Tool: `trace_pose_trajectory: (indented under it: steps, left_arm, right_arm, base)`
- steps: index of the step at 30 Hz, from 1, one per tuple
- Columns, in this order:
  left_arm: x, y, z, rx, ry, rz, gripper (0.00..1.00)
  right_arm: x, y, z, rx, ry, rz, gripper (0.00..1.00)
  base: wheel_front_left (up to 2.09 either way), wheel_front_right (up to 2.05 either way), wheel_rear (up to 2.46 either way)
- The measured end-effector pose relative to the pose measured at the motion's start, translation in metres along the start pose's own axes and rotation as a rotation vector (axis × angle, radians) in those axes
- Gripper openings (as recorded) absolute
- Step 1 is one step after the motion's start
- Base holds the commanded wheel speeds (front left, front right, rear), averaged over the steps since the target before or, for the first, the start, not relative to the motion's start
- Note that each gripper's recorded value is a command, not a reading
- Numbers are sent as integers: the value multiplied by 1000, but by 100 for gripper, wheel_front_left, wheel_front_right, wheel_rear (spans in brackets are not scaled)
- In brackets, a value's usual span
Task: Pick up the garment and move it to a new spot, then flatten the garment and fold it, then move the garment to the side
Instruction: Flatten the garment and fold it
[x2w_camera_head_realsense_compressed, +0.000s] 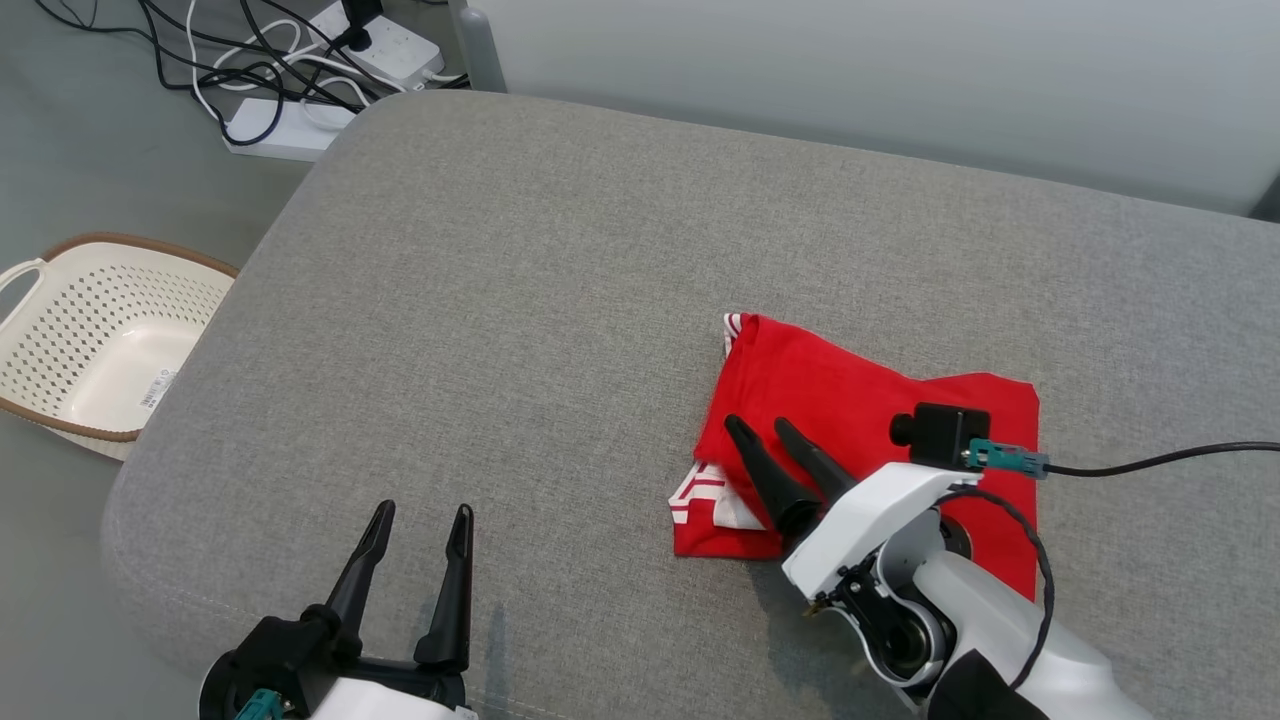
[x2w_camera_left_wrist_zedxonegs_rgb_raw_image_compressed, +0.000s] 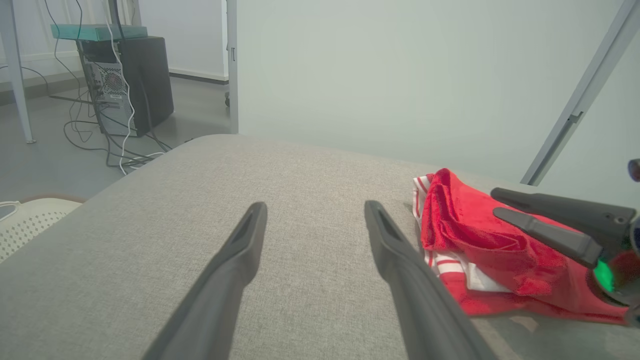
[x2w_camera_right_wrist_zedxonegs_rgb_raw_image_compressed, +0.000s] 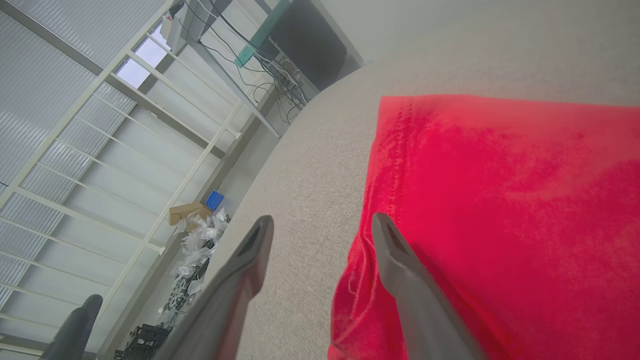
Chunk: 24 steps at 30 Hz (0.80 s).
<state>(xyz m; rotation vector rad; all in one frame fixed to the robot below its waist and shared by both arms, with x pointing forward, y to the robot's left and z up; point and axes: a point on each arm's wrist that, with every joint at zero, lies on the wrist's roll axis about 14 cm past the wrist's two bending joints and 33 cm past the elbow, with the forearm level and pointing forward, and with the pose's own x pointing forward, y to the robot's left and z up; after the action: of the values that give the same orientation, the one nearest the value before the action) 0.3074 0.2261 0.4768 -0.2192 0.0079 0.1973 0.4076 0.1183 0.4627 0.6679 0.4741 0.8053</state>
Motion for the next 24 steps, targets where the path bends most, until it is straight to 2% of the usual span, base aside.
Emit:
trace_pose_trajectory:
  steps: [7,11,14,18,24]
  left_arm:
    - [0,0,2,-1,-6,0,100]
    - [2,-3,3,-3,-10,-13,100]
    - [6,-8,3,-12,-12,-30,100]
    - [14,-15,5,-36,-21,-52,100]
    - [31,-35,17,-56,-59,-113,100]
  right_arm:
    - [1,29,-2,0,5,85,100]
    - [-5,21,17,-74,-50,79,100]
    - [-14,2,50,-185,-131,36,100]
    - [-32,-16,101,-280,-285,-35,100]
    - [-75,-44,115,-405,-374,-166,100]
  base:
    - [0,0,0]
    - [0,0,0]
    - [0,0,0]
    - [0,0,0]
    - [0,0,0]
